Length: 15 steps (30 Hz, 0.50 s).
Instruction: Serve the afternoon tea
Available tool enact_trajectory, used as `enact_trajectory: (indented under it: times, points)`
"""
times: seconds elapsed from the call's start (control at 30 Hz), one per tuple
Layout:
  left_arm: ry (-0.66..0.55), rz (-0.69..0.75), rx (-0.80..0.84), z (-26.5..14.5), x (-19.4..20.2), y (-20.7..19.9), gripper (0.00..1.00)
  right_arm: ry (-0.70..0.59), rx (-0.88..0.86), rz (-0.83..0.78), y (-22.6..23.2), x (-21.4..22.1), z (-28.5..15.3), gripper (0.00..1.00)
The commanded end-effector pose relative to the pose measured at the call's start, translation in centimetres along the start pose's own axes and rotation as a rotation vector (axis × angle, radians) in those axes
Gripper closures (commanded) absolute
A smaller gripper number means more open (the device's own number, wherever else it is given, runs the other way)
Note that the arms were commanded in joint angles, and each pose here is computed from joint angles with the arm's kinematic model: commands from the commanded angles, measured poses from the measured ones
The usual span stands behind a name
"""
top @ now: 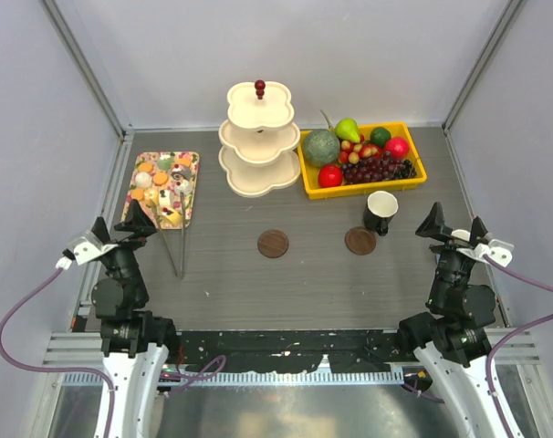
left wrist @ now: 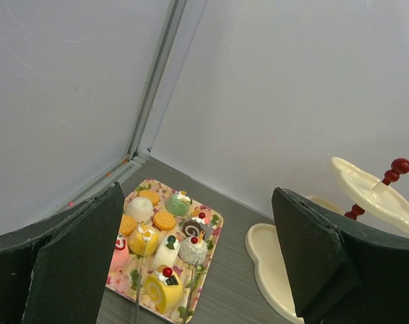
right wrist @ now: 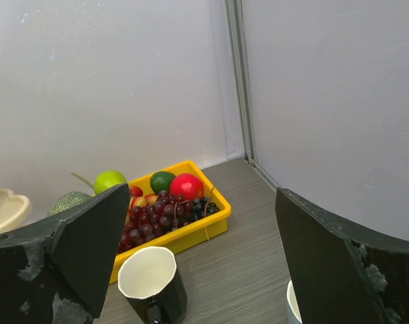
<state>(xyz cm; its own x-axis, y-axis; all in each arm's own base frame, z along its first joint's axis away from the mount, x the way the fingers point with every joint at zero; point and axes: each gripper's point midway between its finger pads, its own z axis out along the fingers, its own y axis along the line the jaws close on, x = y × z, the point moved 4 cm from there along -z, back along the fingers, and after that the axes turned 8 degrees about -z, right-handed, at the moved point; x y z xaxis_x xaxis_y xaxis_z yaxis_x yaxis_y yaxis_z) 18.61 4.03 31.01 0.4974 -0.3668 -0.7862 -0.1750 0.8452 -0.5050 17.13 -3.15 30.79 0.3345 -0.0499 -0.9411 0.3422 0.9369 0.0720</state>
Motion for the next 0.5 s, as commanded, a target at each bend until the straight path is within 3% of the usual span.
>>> enact_trajectory:
  times: [0.0, 0.17, 0.47]
  points:
    - [0.021, -0.038, 0.029, 0.7, -0.8, -1.3, 0.01, -0.069, -0.01, 0.048, -0.2, -1.8, -0.2, 0.05]
    - [0.161, -0.035, -0.032, 1.3, 0.8, -1.3, 0.01, -0.063, -0.054, 0.057, 0.5, -1.7, -0.2, 0.05]
    - [0.612, 0.038, -0.148, 0.6, 6.8, -0.8, 0.01, -0.078, -0.123, 0.098, 1.3, -2.0, -0.7, 0.05]
